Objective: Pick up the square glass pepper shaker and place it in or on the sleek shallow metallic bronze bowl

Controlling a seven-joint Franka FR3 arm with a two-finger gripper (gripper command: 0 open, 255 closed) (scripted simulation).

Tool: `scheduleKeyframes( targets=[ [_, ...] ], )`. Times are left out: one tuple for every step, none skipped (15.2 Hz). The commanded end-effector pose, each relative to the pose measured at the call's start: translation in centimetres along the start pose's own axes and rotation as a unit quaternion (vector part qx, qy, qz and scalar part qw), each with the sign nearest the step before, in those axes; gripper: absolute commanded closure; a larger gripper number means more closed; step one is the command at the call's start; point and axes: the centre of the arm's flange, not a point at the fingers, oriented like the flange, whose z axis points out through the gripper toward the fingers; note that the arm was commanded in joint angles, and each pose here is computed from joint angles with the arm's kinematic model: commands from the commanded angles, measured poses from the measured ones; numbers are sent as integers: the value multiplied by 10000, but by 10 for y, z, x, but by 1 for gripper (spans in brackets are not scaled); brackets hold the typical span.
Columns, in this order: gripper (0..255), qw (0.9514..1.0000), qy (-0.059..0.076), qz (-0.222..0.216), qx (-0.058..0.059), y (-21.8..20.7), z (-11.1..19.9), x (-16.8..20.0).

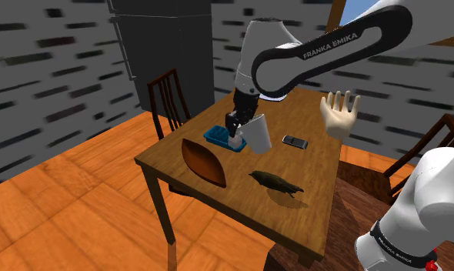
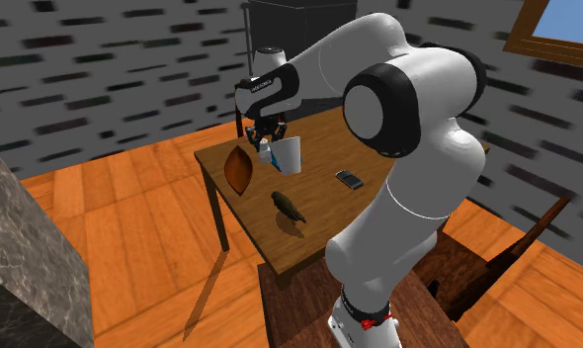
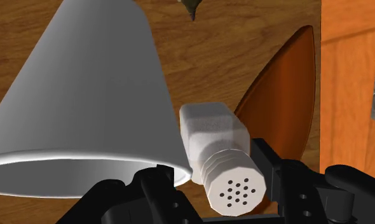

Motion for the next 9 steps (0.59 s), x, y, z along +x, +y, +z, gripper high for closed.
scheduleKeyframes(
  targets=[
    [255, 10000, 1, 5, 5, -20, 3, 21],
    [255, 10000, 1, 5, 5, -29, 5, 30],
    [255, 10000, 1, 5, 5, -39, 6, 38],
    [255, 10000, 1, 5, 5, -49, 8, 47],
    [255, 10000, 1, 5, 5, -58, 10, 56],
    [255, 10000, 1, 5, 5, -68, 12, 65],
    [255, 10000, 1, 5, 5, -78, 14, 74],
    [255, 10000, 1, 5, 5, -92, 16, 87],
    [255, 10000, 1, 5, 5, -92, 21, 86]
  ],
)
